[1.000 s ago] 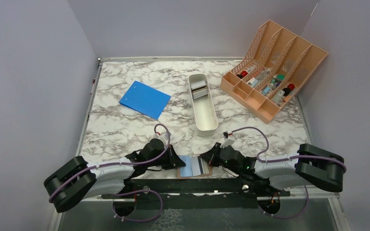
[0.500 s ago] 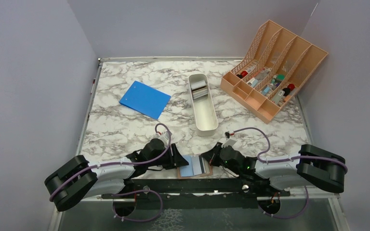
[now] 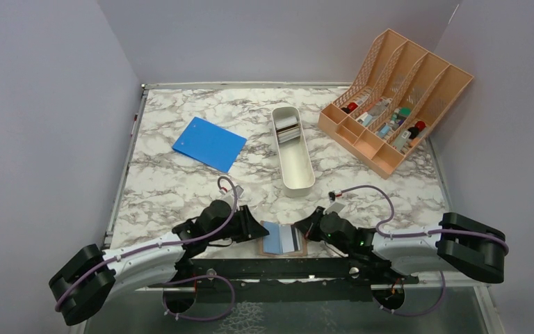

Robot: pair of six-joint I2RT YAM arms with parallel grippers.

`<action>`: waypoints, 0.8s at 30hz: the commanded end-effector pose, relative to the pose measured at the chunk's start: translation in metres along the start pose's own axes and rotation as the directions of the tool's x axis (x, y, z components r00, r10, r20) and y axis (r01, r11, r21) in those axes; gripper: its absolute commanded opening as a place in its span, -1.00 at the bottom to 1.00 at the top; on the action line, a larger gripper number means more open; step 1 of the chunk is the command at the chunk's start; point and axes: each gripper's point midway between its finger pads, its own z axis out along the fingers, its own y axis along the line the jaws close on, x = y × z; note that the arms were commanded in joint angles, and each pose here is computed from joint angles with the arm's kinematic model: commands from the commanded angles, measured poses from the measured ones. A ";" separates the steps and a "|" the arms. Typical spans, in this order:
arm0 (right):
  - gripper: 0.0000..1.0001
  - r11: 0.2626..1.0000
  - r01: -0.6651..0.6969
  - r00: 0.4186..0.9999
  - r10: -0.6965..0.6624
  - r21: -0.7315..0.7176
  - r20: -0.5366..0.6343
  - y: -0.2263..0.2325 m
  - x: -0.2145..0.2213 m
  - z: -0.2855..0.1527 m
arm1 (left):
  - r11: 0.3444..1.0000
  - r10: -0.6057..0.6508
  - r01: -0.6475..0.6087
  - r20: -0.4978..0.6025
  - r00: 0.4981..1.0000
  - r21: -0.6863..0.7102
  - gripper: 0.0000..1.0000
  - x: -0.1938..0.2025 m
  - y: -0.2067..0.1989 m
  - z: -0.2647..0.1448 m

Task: Put the credit cards into the card holder
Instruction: Insert the credit card into the card holder.

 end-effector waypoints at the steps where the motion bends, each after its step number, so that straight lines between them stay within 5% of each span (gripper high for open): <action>1: -0.98 0.998 0.026 0.999 -0.027 0.049 0.028 -0.015 -0.003 -0.002 | 1.000 -0.006 0.007 0.023 1.000 -0.010 -0.43 -0.001 0.006 -0.001; 9: -0.98 1.000 0.018 1.000 -0.018 0.022 0.020 -0.008 -0.002 -0.002 | 1.000 -0.007 0.008 -0.019 1.000 0.004 -0.95 0.004 0.005 0.006; 12: -0.98 1.000 0.019 1.000 -0.020 0.020 0.013 -0.008 0.000 -0.001 | 1.000 -0.008 0.008 -0.021 1.000 0.000 -0.92 0.005 0.005 0.007; 16: -0.98 0.999 0.017 1.000 -0.017 0.027 0.018 -0.012 0.000 -0.002 | 1.000 -0.010 0.010 -0.018 1.000 -0.005 -0.46 0.004 0.006 0.005; 24: -0.98 0.999 0.021 1.000 -0.021 0.036 0.015 -0.018 0.001 -0.003 | 1.000 -0.015 0.015 0.016 1.000 0.027 -0.77 0.000 0.001 -0.001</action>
